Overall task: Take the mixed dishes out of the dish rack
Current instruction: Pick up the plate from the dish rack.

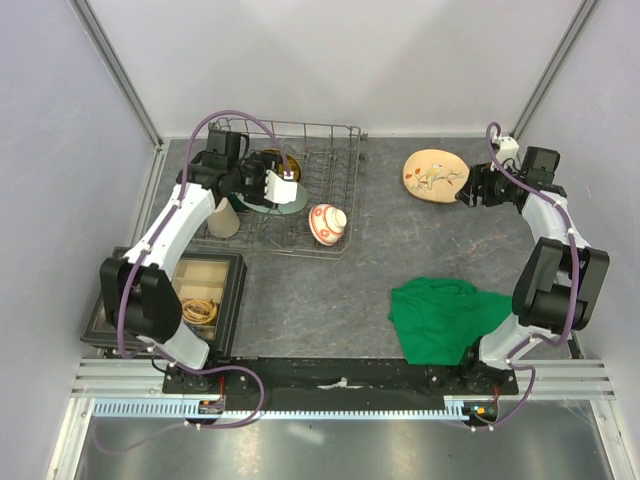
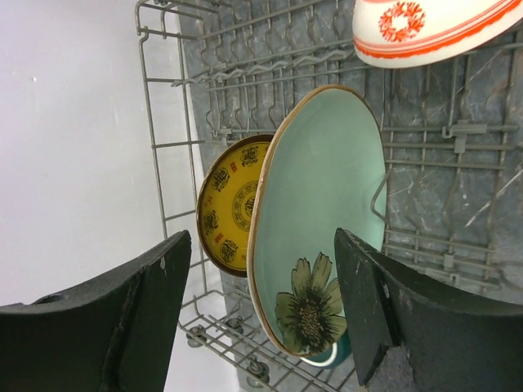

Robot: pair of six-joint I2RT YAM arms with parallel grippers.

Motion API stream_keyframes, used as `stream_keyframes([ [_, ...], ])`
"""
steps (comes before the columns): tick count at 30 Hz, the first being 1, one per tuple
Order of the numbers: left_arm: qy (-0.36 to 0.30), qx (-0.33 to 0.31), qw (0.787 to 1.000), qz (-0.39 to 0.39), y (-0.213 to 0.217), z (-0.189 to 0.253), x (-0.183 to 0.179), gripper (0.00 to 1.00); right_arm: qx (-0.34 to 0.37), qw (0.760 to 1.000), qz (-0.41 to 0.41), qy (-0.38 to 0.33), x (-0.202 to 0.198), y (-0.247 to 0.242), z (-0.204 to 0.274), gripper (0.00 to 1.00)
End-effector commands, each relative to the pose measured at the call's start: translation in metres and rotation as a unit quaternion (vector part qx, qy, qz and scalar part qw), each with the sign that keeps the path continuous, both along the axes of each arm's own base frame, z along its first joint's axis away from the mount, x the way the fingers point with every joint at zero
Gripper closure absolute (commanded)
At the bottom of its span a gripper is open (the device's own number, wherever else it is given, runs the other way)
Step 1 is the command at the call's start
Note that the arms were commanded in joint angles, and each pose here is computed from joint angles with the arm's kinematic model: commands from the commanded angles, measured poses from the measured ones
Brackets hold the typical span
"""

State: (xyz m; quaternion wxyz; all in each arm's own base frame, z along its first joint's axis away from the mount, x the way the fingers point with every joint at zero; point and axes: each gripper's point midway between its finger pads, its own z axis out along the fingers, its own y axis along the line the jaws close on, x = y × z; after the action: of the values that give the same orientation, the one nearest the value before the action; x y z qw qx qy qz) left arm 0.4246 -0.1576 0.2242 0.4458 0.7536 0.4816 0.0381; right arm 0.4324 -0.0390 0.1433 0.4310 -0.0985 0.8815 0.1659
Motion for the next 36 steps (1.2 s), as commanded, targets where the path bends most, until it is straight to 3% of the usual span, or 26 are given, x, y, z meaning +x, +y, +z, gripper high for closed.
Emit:
stream_keyframes([
  [1, -0.033, 0.027, 0.999, -0.029, -0.002, 0.010, 0.021, 0.22, -0.002, 0.999, 0.035, -0.038, -0.006, 0.011, 0.021, 0.25],
  [14, 0.030, 0.102, 0.993, -0.044, 0.009, -0.026, 0.037, 0.28, -0.007, 0.999, 0.043, -0.020, -0.010, 0.010, -0.001, 0.26],
  [36, 0.093, 0.151, 0.983, -0.056, 0.016, -0.045, 0.047, 0.30, -0.008, 0.999, 0.049, -0.009, -0.018, 0.011, -0.019, 0.26],
])
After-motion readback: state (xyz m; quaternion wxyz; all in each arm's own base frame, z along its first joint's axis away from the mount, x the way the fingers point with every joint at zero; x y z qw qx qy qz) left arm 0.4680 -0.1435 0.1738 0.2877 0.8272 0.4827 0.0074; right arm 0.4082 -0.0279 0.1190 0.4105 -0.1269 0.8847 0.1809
